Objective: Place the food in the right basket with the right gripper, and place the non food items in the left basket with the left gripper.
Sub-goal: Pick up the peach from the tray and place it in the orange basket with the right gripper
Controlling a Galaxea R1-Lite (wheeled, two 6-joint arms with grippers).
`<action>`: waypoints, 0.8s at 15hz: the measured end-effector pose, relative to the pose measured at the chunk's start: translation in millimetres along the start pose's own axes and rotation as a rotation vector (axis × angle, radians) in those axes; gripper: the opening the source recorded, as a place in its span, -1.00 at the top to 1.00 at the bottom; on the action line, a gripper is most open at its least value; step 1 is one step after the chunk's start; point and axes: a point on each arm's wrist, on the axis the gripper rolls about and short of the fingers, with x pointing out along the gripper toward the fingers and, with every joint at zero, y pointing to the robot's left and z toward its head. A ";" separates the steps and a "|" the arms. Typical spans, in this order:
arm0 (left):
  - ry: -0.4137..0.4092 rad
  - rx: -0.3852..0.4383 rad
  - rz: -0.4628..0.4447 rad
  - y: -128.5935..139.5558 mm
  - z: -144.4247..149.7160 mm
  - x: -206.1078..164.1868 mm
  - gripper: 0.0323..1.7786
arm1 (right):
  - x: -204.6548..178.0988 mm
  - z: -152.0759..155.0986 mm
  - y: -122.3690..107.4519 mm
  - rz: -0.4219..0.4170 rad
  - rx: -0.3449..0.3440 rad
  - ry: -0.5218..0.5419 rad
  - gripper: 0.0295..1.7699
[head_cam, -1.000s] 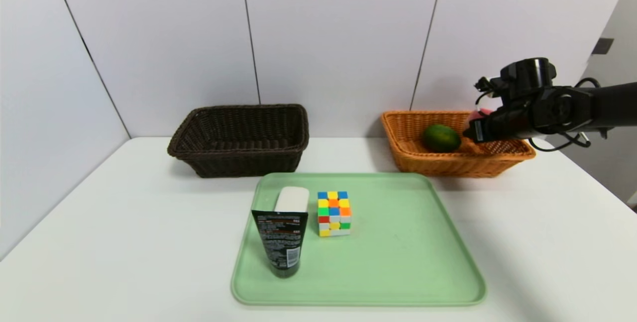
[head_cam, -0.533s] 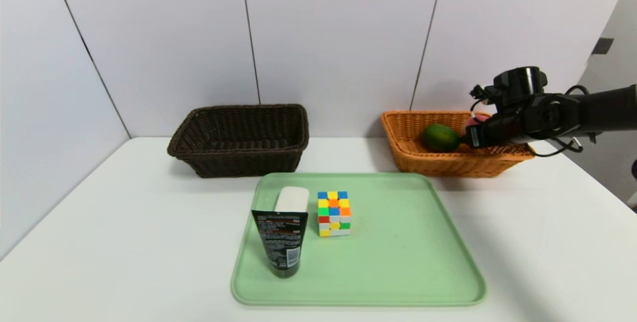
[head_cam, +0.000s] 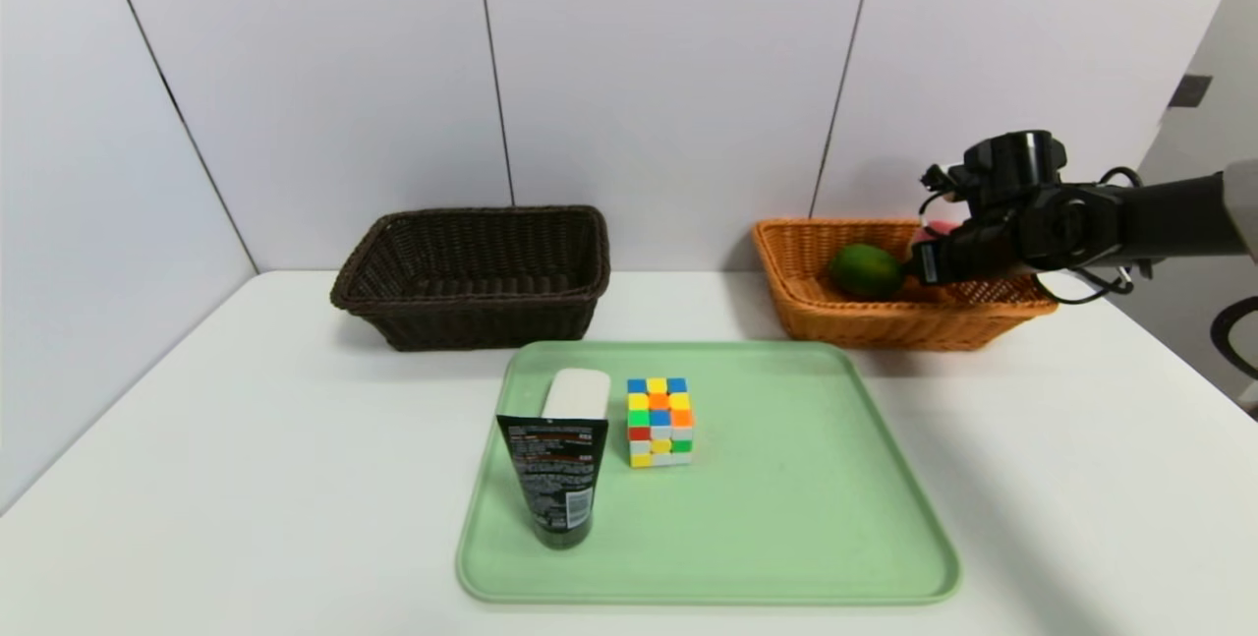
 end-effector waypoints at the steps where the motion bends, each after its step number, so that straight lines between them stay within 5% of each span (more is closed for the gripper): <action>1: 0.001 0.000 0.000 0.0 0.1 0.1 -0.90 | 0.7 -0.4 0.4 -0.001 0.000 0.002 -0.23; 12: 0.000 -0.001 0.000 0.1 0.4 0.3 -0.90 | -2.0 9.8 -0.1 -0.009 0.009 -0.093 -0.76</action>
